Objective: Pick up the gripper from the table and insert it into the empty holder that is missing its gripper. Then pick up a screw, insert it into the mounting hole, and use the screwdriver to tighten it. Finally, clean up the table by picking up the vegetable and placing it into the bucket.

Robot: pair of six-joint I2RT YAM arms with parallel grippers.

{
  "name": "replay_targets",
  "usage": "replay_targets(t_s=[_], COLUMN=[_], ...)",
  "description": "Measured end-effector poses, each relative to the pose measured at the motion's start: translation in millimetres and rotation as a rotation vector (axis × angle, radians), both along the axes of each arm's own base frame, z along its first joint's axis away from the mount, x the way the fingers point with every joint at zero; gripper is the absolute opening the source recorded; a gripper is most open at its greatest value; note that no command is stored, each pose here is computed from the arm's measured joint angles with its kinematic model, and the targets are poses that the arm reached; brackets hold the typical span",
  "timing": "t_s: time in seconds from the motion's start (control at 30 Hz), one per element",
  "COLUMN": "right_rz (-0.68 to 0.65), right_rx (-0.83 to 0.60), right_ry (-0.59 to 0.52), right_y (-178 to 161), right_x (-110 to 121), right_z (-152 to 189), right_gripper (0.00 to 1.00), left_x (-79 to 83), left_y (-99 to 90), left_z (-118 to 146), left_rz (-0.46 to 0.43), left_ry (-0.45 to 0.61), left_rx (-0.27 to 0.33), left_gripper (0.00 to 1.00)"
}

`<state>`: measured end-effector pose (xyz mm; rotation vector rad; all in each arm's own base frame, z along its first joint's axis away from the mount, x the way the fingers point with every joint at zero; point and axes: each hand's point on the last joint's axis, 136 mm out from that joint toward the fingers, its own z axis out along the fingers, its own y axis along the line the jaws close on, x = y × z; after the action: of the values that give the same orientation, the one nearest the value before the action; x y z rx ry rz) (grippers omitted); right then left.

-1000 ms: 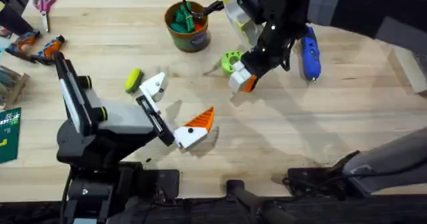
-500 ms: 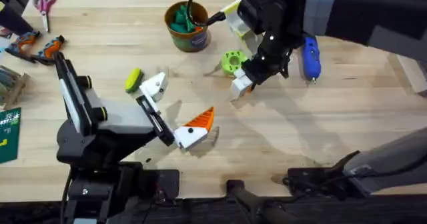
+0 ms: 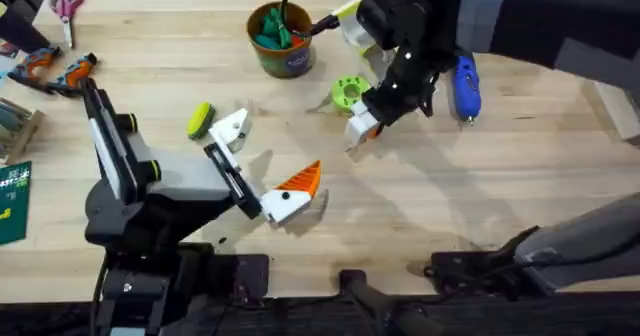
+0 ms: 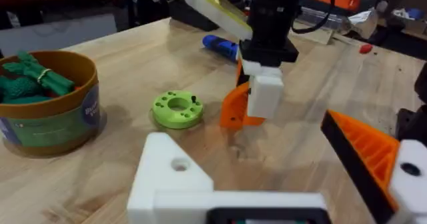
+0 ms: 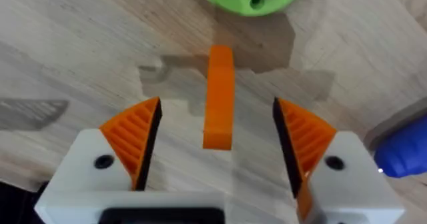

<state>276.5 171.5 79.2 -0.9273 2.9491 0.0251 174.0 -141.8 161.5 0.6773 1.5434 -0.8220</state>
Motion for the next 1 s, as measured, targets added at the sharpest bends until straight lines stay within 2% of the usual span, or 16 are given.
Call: replay_targets(t_s=[0.3, 0.4, 0.47, 0.5, 0.53, 0.57, 0.63, 0.87, 1.0], right_rz=[-0.005, -0.006, -0.007, -0.008, -0.007, -0.013, -0.008, -0.002, -0.003], right_rx=[0.003, 0.007, 0.007, 0.007, 0.007, 0.007, 0.007, 0.003, 0.004], right_ry=[-0.004, -0.011, -0.011, -0.011, -0.01, -0.01, -0.011, -0.005, -0.005], right_y=[-0.7, -0.1, -0.1, 0.0, -0.1, -0.1, -0.1, -0.9, -4.2], right_x=[1.9, 3.8, 3.8, 3.9, 3.7, 3.7, 3.8, 2.4, -3.0], right_z=[0.1, 0.3, 0.3, 0.3, 0.3, 0.4, 0.7, 0.6, 16.9], right_gripper=[0.911, 0.809, 0.676, 0.562, 0.138, 0.042, 0.013, 0.015, 0.015], left_x=[0.0, 0.0, 0.0, 0.0, 0.0, 0.0, 0.0, 0.0, 0.0], left_y=[0.0, 0.0, 0.0, 0.0, 0.0, 0.0, 0.0, 0.0, 0.0], left_z=[-0.1, -0.1, -0.1, 0.0, -0.1, 0.0, -0.1, -0.1, 0.0], left_rz=[0.0, 0.0, 0.0, 0.0, 0.0, 0.0, 0.0, 0.0, 0.0], left_ry=[0.0, 0.0, 0.0, 0.0, 0.001, 0.0, 0.0, 0.0, 0.0], left_rx=[0.0, 0.0, 0.0, 0.0, 0.0, 0.0, 0.0, 0.0, 0.0], left_gripper=[0.985, 0.985, 0.985, 0.985, 0.985, 0.985, 0.985, 0.985, 0.985])
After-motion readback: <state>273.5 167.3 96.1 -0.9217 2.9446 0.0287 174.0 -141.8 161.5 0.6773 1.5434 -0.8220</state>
